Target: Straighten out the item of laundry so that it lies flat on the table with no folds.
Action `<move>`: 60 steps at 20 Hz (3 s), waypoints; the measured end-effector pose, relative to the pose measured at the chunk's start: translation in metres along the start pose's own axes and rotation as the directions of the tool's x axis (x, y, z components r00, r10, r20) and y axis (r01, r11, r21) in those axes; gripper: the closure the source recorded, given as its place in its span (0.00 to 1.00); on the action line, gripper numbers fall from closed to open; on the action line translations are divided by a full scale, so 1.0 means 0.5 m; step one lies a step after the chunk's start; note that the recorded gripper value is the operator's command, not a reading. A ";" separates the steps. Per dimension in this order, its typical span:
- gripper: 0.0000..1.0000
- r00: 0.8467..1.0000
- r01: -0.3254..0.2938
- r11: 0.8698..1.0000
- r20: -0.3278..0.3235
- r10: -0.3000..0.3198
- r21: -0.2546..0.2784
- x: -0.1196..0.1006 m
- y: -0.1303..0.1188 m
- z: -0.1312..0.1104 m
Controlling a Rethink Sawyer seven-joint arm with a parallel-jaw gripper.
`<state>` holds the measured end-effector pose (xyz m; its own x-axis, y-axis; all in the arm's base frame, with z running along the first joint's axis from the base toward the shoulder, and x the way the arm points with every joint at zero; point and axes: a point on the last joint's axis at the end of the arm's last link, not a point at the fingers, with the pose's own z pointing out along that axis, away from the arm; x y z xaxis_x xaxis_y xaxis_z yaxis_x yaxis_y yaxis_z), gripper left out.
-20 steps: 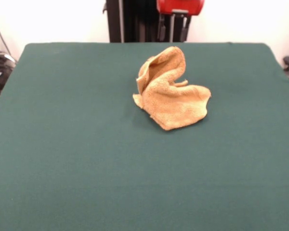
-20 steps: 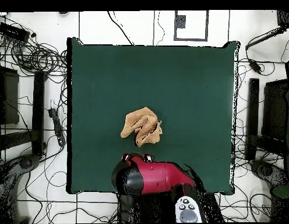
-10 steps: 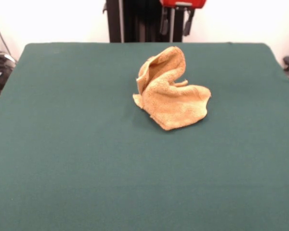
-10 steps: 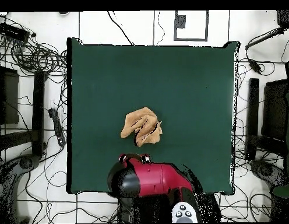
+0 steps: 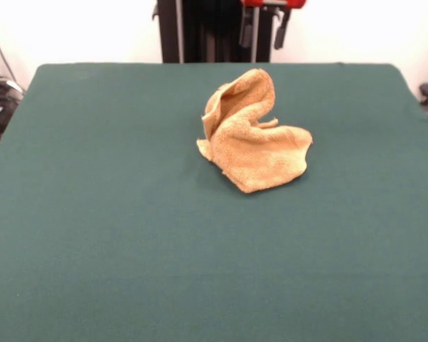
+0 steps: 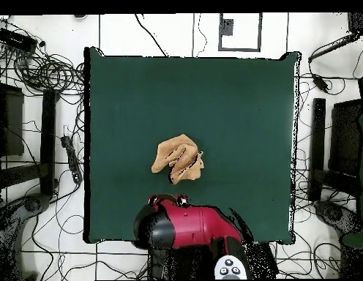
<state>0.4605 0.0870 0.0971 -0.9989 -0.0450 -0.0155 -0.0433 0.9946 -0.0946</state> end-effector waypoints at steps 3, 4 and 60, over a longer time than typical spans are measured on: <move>0.00 1.000 -0.013 1.000 -0.009 0.013 0.001 -0.005 -0.013 -0.006; 0.00 1.000 -0.019 1.000 -0.013 0.019 0.002 -0.008 -0.019 -0.008; 0.00 0.995 -0.093 0.995 -0.027 0.092 -0.043 -0.027 -0.015 0.086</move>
<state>0.4754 0.0762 0.0550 -0.9988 0.0487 0.0023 0.0485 0.9976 -0.0497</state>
